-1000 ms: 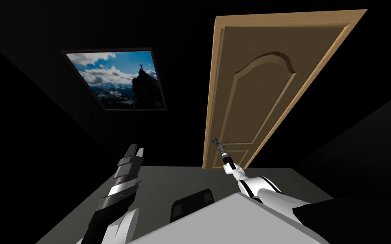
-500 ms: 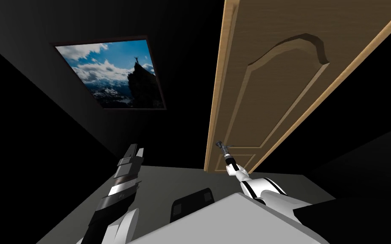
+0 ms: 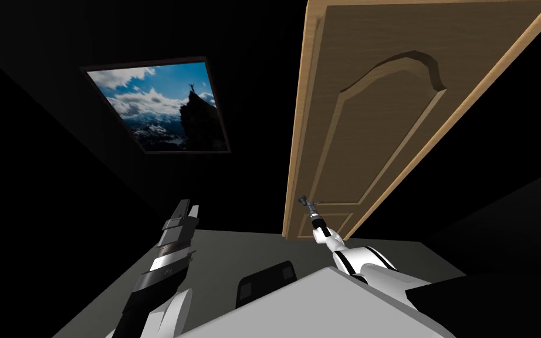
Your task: Pull the door open
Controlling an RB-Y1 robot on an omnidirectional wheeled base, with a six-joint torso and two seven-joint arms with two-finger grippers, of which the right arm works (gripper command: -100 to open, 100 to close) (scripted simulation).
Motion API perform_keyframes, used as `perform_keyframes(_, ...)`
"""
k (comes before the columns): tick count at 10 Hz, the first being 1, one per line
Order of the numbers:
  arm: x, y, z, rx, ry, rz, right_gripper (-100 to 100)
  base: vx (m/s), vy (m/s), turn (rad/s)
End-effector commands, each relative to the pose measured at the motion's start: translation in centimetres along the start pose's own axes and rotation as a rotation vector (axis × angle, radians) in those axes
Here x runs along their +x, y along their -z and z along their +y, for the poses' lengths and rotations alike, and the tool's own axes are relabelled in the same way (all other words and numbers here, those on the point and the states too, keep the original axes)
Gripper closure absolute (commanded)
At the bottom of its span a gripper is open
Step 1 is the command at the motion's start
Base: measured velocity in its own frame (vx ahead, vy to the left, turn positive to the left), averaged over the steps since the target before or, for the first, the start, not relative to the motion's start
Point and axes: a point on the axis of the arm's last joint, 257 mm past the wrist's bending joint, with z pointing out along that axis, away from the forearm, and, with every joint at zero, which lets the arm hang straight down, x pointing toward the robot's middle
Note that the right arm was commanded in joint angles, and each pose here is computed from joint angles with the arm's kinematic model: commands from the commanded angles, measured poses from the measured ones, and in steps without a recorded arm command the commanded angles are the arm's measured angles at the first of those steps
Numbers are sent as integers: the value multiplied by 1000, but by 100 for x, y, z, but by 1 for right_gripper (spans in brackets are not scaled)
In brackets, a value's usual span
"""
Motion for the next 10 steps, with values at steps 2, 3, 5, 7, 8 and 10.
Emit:
perform_keyframes(2,21,6,13,-4,1,23,100,-151,-57,105)
perform_keyframes(3,32,9,19,-6,2,34,100,-185,-57,110)
perform_keyframes(5,58,19,31,-9,3,61,100,-200,-49,115)
perform_keyframes(7,86,32,40,-11,3,89,100,-225,-64,128)
perform_keyframes(8,107,43,44,-11,4,110,100,-244,-94,169)
perform_keyframes(10,134,59,48,-11,4,136,100,-227,-68,122)
